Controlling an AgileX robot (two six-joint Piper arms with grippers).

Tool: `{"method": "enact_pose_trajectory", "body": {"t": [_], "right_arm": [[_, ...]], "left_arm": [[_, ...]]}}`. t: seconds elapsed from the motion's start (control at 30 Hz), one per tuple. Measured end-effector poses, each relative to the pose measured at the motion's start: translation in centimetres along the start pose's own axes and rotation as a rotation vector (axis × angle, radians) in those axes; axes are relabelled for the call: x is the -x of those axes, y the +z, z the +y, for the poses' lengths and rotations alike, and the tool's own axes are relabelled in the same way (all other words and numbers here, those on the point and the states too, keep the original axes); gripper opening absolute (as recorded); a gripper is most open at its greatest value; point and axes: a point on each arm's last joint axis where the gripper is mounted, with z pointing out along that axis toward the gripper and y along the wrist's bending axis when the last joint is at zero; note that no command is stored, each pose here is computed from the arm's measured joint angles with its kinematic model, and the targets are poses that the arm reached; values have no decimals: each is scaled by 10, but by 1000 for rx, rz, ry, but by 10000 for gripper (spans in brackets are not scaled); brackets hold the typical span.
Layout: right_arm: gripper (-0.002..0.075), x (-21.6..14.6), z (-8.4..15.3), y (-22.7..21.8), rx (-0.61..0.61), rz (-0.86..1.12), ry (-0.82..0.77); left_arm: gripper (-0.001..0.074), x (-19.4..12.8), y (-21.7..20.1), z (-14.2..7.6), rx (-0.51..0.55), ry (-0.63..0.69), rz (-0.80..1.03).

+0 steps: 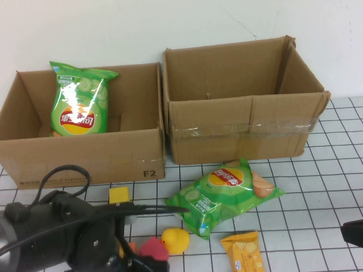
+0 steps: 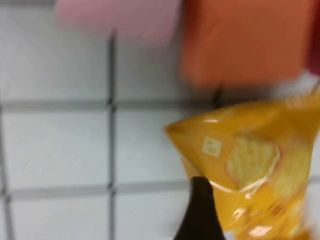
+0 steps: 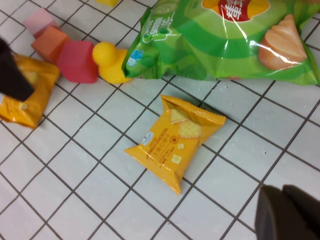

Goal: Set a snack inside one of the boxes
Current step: Pick up the biscuit

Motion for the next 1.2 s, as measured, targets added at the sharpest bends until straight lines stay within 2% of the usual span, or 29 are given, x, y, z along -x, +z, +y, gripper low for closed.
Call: {"method": "enact_pose_trajectory", "body": {"t": [0.27,0.63,1.2], "right_arm": [[-1,0,0,0,3,-2,1],[-1,2,1,0,10,-25,-15],[-1,3,1,0,12,-31,-40]], "left_arm": [[470,12,-1,-8,-90,14,-134],[470,2,0,4,43,51,-18],[470,-2,0,2,24,-58,27]]}}
